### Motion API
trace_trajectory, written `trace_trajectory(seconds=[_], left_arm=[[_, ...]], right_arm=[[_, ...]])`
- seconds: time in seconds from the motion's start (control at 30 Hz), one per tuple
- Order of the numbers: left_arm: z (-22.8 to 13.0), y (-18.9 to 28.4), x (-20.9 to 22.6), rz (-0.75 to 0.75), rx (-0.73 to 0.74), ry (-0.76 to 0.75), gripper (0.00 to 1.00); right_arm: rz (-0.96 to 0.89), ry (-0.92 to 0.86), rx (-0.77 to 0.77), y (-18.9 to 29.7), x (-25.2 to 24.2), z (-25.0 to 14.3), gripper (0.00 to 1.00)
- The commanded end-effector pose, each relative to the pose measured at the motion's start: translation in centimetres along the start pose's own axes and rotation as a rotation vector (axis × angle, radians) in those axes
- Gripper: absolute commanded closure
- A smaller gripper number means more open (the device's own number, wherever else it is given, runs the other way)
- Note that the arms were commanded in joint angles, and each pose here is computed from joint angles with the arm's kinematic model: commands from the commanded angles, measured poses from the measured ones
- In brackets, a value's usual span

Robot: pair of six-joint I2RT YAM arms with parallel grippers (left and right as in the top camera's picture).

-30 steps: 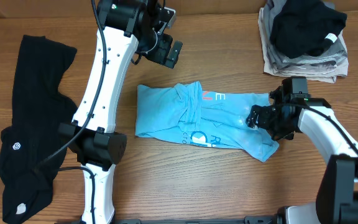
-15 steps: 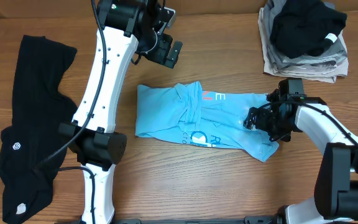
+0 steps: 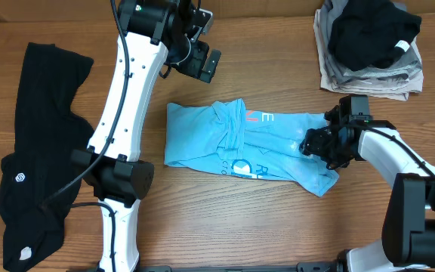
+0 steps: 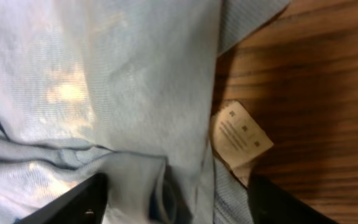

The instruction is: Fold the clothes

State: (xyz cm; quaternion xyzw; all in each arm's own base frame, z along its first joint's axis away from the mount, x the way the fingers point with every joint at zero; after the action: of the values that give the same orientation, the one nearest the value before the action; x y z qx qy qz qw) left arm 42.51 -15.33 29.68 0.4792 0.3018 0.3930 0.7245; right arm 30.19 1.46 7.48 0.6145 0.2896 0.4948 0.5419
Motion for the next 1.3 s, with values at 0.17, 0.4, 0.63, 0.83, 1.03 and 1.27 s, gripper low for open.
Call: trace_trajectory(seconds=[0.17,0.4,0.63,0.83,1.03,1.27], left_arm=[[0.1,0.7,0.3,0.017,-0.018,-0.019,0.0],[0.0,0.7,0.7,0.063,-0.009,-0.019,0.0],[-0.3,1.0,2.6,0.11,-0.004,0.014,0.0],[-0.8,1.3,4.8,0.128,-0.005,0.061,0.0],[-1.5,1.7,7.0,0.147,-0.006,0.109,0.0],[-1.8,2.2,9.6,0.176,-0.036,0.16,0.0]], right_arm=[[-0.001,-0.046,0.073,-1.7,0.2,-1.9,0.67],[-0.004,-0.145,0.061,-0.9,-1.6,-1.0,0.96],[0.0,-0.228,0.052,3.9,-6.0,1.2,0.96],[0.021,-0.201,0.056,8.0,-6.5,2.5,0.96],[0.135,-0.065,0.042,11.4,-0.6,4.1,0.96],[0.194,0.159,0.004,12.1,11.4,2.6,0.96]])
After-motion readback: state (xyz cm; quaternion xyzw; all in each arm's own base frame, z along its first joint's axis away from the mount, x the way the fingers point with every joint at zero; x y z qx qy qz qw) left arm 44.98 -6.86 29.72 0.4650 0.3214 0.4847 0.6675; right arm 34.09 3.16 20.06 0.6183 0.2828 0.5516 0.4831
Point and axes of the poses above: each gripper's point midway between its finger pads, its own y axis back along the fingers, its own x axis along the line the jaws close on, z = x × y, the point moved 7 cm from there along y, back along the fingers, and after that the axes turned 7 degrees about -y, right-handed, at the moved point
